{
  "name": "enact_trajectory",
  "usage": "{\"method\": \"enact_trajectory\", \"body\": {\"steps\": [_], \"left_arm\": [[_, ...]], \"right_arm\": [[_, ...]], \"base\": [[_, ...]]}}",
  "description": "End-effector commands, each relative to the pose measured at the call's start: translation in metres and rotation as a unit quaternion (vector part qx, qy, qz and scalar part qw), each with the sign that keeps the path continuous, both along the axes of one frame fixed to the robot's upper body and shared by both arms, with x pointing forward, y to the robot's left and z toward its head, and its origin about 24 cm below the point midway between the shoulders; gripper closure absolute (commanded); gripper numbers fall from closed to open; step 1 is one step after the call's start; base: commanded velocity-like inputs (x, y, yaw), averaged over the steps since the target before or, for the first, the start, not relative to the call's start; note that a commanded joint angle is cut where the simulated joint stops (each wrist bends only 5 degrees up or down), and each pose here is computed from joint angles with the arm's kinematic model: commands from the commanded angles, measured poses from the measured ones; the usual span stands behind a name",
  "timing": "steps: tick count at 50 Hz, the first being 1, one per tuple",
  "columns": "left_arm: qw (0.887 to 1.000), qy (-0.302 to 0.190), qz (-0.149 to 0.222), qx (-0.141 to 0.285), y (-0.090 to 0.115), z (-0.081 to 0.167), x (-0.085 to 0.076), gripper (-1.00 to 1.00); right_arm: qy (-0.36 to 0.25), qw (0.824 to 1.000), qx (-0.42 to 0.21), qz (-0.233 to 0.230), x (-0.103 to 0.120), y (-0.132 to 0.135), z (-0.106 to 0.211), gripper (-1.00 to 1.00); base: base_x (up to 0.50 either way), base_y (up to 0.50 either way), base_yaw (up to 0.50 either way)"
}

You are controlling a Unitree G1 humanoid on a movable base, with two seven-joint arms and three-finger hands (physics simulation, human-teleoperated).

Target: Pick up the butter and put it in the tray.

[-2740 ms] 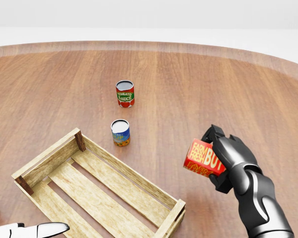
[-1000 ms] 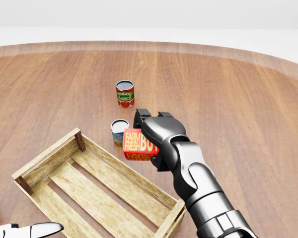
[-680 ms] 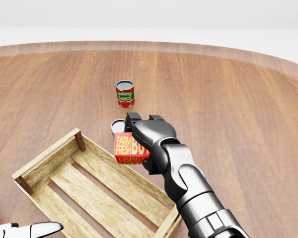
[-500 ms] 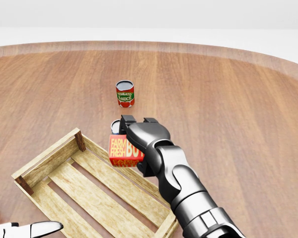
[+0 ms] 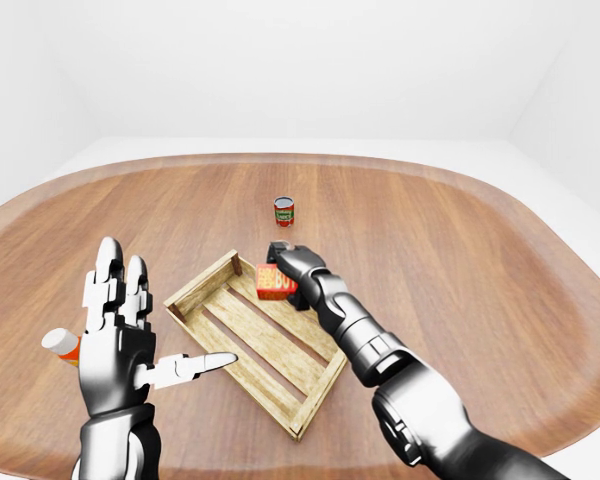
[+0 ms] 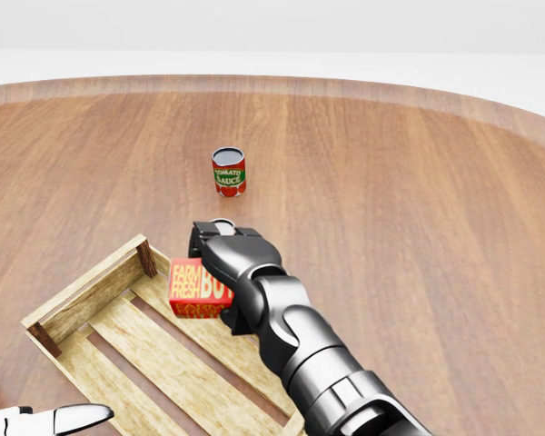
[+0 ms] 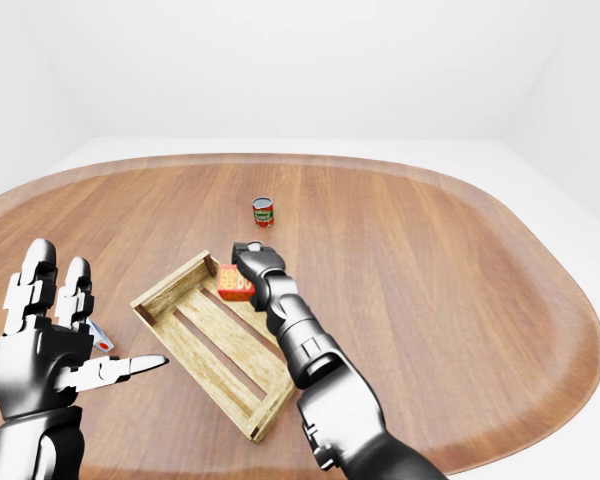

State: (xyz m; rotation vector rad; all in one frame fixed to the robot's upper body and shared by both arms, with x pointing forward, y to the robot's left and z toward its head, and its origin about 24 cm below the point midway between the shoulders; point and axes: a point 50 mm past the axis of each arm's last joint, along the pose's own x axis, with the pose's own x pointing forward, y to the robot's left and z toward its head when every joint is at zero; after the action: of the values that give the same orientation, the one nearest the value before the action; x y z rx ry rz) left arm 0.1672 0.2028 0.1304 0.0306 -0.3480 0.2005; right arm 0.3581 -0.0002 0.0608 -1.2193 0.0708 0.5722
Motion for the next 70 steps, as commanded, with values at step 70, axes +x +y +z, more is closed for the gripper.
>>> {"method": "enact_trajectory", "body": {"steps": [70], "left_arm": [[1.0, 0.003, 0.005, -0.007, 0.006, -0.004, 0.002, -1.0]], "right_arm": [[0.065, 0.998, 0.014, 0.013, -0.028, 0.033, -0.033, 1.0]], "base": [[0.0, 0.0, 0.0]]}}
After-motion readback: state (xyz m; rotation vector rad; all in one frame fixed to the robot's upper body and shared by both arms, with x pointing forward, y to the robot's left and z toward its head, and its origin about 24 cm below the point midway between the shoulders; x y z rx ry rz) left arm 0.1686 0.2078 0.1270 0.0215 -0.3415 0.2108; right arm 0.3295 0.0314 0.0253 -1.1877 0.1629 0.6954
